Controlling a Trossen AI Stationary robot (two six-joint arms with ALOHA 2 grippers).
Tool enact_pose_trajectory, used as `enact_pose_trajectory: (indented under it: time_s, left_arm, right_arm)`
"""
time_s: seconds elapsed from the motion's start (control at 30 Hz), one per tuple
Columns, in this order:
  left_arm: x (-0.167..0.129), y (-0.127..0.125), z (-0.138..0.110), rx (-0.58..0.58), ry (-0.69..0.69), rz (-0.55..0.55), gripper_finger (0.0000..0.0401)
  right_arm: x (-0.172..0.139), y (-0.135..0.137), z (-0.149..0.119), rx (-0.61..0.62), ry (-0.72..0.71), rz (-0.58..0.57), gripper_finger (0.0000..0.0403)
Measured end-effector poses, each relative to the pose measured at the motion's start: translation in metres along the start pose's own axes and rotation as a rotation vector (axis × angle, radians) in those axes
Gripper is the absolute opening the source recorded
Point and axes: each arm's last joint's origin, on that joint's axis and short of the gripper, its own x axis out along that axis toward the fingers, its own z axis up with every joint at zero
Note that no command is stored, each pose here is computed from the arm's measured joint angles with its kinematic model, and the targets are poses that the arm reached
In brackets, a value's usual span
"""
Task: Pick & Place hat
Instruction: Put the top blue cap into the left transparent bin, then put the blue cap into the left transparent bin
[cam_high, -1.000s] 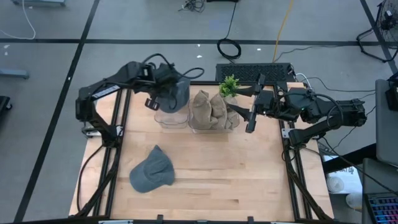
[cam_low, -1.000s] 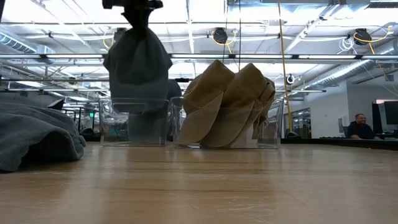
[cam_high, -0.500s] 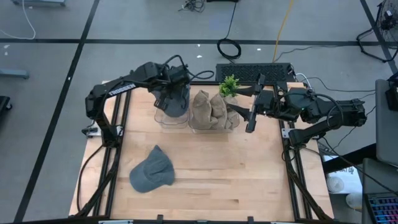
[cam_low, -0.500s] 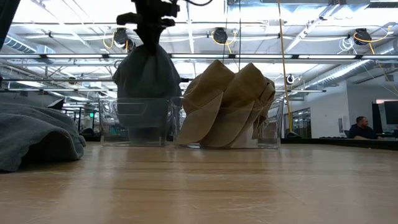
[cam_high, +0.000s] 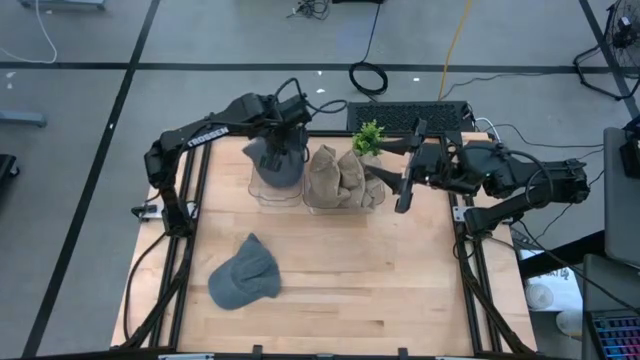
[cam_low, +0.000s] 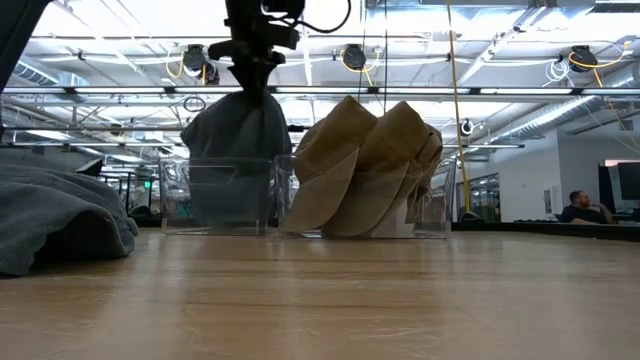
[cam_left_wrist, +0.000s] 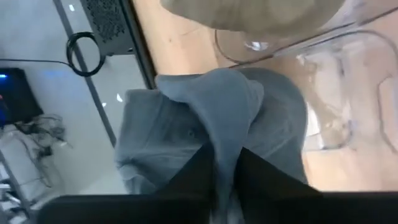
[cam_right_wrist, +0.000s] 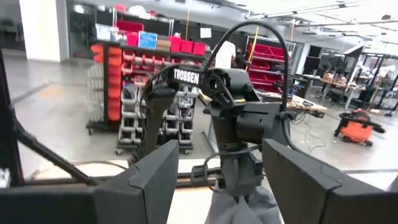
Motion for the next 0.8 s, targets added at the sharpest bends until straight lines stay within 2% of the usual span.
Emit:
enact_pose_trajectory:
  time_s: [0.13, 0.27, 0.47, 0.63, 0.8]
  left_arm:
    - [-0.008, -0.001, -0.003, -0.048, -0.04, -0.014, 0.0126]
    - [-0.011, -0.001, -0.006, -0.109, -0.047, -0.024, 0.0191]
    - [-0.012, -0.011, -0.004, -0.235, -0.029, -0.097, 0.0275]
    - [-0.022, -0.014, -0.004, -0.319, -0.124, -0.182, 0.0318]
    - [-0.042, -0.014, -0.013, -0.385, -0.242, -0.228, 0.0334]
  right_arm:
    - [0.0, -0.001, 0.002, 0.036, -0.016, -0.005, 0.0236]
    - [0.001, -0.001, 0.001, -0.003, -0.012, -0.008, 0.0259]
    - [0.001, 0.0, 0.001, -0.047, -0.009, -0.005, 0.0276]
    - [0.001, 0.0, 0.0, -0.055, 0.0, -0.004, 0.0279]
    - [0.001, -0.002, -0.001, -0.06, 0.013, -0.042, 0.0279]
